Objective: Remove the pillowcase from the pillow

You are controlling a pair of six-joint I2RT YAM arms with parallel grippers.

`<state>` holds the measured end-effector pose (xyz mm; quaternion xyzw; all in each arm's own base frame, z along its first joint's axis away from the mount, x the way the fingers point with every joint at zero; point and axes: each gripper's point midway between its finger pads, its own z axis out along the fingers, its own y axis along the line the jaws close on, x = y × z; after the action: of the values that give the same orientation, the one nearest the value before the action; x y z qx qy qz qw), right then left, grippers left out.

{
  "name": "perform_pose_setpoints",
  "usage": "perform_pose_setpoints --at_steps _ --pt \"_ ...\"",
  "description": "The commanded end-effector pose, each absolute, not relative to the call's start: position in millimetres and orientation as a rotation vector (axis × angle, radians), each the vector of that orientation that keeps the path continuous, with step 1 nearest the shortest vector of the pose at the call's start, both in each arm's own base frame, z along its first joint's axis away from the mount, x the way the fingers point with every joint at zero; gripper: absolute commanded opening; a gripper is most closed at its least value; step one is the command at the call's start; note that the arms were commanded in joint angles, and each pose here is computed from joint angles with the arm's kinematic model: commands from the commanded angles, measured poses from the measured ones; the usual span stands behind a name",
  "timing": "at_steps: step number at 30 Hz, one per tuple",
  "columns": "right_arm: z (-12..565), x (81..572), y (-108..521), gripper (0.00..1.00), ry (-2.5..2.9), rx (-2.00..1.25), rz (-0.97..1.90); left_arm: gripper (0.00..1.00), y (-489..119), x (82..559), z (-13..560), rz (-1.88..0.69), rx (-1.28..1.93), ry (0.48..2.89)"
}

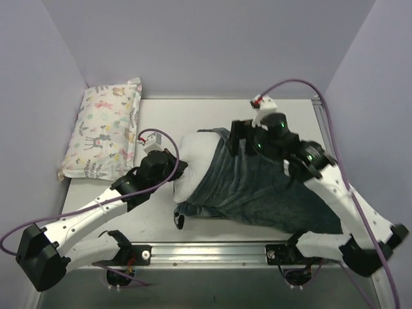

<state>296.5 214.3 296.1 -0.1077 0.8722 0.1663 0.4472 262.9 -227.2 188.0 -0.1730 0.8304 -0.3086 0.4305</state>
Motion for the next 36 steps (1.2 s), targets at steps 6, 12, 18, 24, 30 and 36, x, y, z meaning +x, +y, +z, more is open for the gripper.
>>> perform_pose_setpoints --at_steps 6,12,18,24,30,36 --pt "249 204 236 0.89 2.100 -0.310 0.498 0.00 -242 312 260 -0.875 -0.476 1.935" --pt "216 164 282 0.92 2.062 -0.381 0.470 0.00 -251 321 262 -0.871 -0.473 1.951" --pt "200 168 307 0.96 2.047 -0.364 0.343 0.00 -251 322 259 -0.870 -0.476 1.955" --pt "172 189 279 0.90 2.045 -0.318 0.074 0.00 -238 322 271 -0.876 -0.477 1.930" --pt "165 196 257 0.16 2.055 -0.345 -0.057 0.00 -226 328 289 -0.878 -0.458 1.907" --pt "151 185 228 0.11 2.098 -0.374 -0.106 0.00 -190 357 296 -0.864 -0.503 1.891"
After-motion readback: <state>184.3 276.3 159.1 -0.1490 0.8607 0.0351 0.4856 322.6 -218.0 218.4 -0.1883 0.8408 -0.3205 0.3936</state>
